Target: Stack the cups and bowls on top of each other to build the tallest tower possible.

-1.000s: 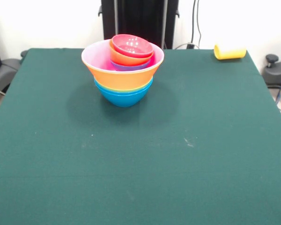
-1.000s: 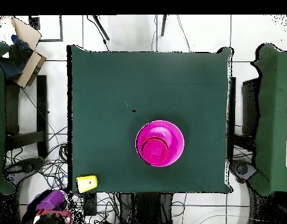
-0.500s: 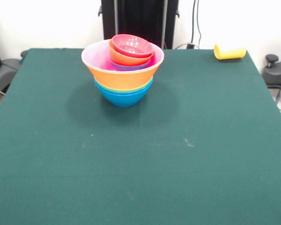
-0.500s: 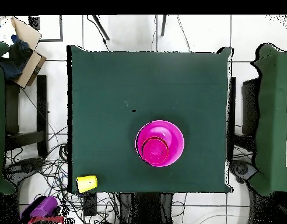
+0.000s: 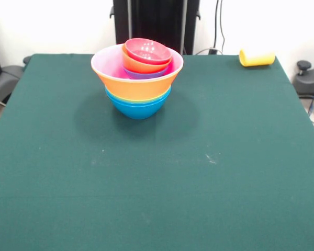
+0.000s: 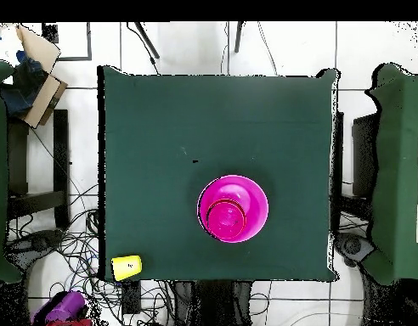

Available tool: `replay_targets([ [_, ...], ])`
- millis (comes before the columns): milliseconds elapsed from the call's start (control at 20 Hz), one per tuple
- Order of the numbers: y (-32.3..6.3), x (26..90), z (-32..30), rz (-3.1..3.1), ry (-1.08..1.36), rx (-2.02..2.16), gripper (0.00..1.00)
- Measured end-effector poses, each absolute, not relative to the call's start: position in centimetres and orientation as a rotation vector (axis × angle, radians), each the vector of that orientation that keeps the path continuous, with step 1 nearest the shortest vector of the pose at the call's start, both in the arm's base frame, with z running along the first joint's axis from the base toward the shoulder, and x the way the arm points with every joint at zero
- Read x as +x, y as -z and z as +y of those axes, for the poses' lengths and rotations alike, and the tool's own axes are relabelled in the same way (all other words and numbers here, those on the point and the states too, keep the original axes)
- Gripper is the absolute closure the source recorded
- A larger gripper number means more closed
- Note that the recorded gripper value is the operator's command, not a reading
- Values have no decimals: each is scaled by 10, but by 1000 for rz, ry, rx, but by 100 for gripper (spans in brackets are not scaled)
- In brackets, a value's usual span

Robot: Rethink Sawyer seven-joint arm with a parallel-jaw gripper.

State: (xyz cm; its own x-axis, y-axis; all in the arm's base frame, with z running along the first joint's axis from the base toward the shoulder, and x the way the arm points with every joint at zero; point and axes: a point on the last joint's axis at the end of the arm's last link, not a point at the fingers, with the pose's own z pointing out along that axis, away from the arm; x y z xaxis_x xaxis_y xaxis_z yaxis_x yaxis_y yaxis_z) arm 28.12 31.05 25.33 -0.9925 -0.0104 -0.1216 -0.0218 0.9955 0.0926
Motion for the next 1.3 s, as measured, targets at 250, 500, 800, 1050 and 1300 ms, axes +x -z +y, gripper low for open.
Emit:
replay_targets([
  [250, -244, 271, 313, 3017, -135, -49, 100],
  [500, -235, 264, 310, 3021, -125, -52, 100],
  [800, -225, 254, 307, 3036, -110, -56, 100],
  [1050, -211, 249, 305, 3027, -111, -29, 100],
  [1300, -196, 243, 301, 3001, -117, -13, 100],
])
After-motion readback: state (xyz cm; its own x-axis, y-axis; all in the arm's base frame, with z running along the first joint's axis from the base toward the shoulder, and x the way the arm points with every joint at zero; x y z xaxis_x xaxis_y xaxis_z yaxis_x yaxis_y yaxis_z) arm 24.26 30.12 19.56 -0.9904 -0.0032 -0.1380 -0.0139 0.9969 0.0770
